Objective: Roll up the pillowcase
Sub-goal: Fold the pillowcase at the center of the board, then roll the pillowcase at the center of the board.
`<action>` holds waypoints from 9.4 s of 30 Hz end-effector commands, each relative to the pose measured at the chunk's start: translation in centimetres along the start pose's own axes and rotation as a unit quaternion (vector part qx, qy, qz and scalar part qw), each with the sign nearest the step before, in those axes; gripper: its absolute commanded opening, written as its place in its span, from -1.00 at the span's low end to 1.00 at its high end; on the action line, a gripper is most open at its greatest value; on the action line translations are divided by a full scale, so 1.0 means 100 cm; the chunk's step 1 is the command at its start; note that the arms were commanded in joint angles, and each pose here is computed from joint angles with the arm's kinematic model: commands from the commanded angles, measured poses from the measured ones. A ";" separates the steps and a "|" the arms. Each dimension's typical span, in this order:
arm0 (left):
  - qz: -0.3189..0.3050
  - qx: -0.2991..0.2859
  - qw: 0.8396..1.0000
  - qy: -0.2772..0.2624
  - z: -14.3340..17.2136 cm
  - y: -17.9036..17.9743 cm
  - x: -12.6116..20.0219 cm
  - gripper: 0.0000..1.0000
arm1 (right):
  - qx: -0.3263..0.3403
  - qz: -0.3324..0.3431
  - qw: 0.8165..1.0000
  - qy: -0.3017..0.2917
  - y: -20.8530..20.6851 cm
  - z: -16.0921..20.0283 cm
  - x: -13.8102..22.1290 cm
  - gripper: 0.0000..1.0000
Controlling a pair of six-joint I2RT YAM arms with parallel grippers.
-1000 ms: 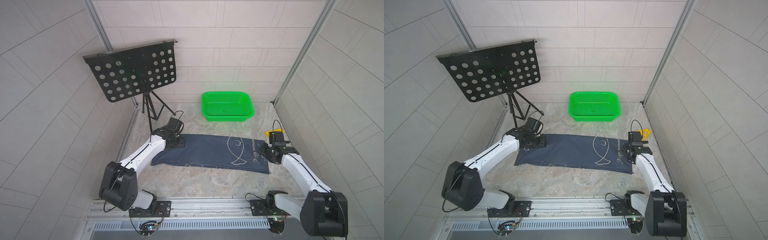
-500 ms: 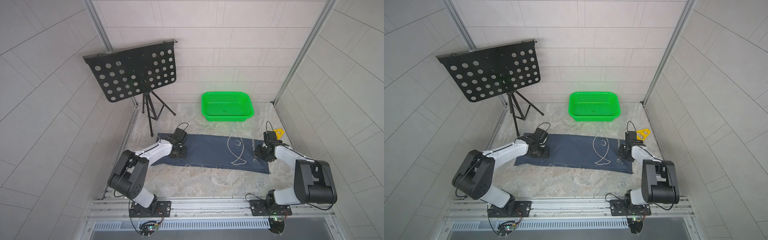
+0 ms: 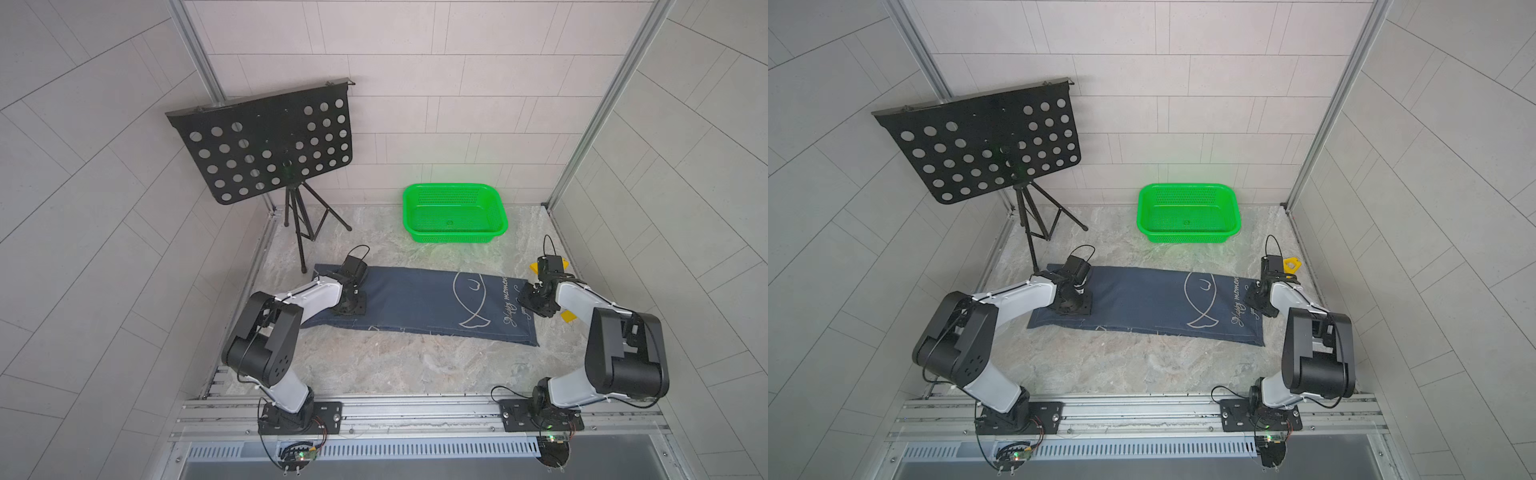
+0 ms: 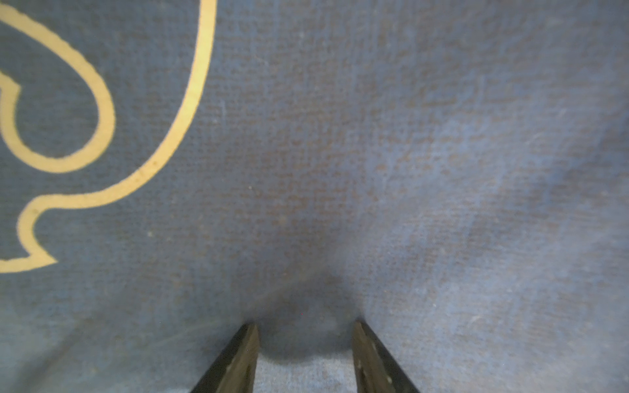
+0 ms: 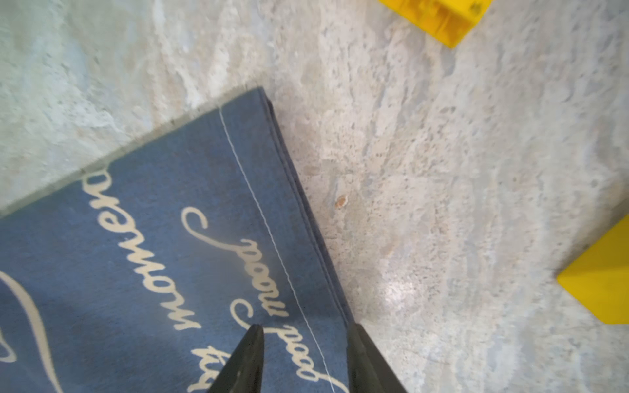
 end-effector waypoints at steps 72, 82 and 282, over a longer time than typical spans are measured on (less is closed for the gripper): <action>0.376 -0.274 0.885 -0.027 0.018 -0.265 0.008 0.95 | 0.148 0.009 0.986 0.080 0.002 -0.013 0.014 -1.00; 0.373 -0.276 0.885 -0.027 0.017 -0.266 0.013 0.94 | 0.165 0.045 0.981 0.091 0.026 -0.010 0.025 -1.00; 0.344 -0.305 0.888 0.005 0.085 -0.276 0.031 0.77 | 0.173 -0.149 0.973 0.009 0.162 -0.031 0.022 -0.22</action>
Point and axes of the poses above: each gripper's point midway between its finger pads, its own x axis back along the fingers, its own y axis along the line the jaws close on, z = x × y, the point moved 8 cm from there along x, back along the fingers, and after that the axes turned 9 degrees about x, right-handed, at the moved point
